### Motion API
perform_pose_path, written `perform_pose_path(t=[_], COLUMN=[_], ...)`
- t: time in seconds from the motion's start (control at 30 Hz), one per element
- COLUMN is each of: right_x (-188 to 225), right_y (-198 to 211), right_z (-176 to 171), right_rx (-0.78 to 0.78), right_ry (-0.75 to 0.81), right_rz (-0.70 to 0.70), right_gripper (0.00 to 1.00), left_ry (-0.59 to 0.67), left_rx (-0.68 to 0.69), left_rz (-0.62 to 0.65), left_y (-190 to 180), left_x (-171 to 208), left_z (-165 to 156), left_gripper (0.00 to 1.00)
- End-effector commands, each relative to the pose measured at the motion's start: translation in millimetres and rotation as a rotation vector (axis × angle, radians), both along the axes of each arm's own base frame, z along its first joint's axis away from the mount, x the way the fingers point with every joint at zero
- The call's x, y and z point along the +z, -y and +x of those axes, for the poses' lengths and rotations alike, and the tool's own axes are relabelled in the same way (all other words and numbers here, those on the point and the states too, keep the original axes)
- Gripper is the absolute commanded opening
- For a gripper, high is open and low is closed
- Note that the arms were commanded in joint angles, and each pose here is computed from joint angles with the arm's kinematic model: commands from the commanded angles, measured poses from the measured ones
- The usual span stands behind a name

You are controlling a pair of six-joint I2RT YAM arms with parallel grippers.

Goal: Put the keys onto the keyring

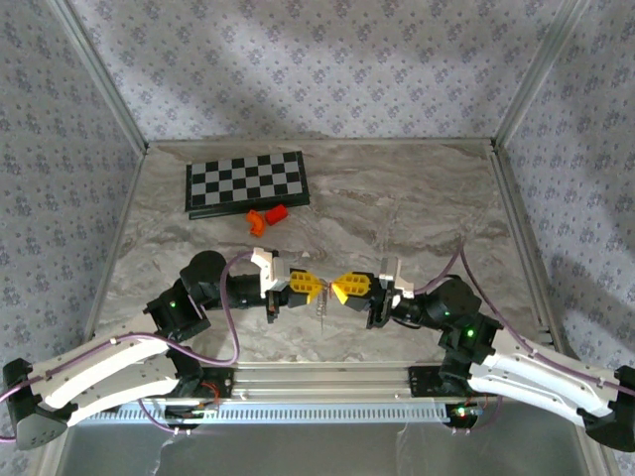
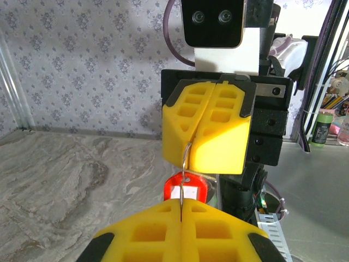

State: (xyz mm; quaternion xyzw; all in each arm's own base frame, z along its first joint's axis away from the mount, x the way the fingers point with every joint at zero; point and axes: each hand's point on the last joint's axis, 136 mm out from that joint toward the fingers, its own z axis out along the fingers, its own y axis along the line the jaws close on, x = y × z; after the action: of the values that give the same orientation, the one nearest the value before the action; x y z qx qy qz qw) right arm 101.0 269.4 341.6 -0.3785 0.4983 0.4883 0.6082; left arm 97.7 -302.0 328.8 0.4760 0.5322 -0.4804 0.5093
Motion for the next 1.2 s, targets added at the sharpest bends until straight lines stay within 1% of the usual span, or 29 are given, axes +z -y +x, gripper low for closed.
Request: perform_pose_path(t=[0.0, 0.5, 1.17], right_x=[8.9, 0.8, 4.7], right_y=[4.5, 1.4, 2.5], right_z=[-3.8, 1.9, 1.6], right_rx=[0.014, -0.007, -0.005], right_ry=[0.008, -0.002, 0.006], right_rz=[0.043, 0.021, 0.040], right_gripper=[0.00, 0.00, 0.00], left_ry=[0.066, 0.065, 0.064], left_rx=[-0.011, -0.019, -0.021], left_rz=[-0.082, -0.083, -0.085], left_y=[-1.8, -1.4, -1.8], left_x=[31.0, 31.5, 32.3], left_z=[-4.3, -5.4, -6.1], left_gripper=[0.00, 0.00, 0.00])
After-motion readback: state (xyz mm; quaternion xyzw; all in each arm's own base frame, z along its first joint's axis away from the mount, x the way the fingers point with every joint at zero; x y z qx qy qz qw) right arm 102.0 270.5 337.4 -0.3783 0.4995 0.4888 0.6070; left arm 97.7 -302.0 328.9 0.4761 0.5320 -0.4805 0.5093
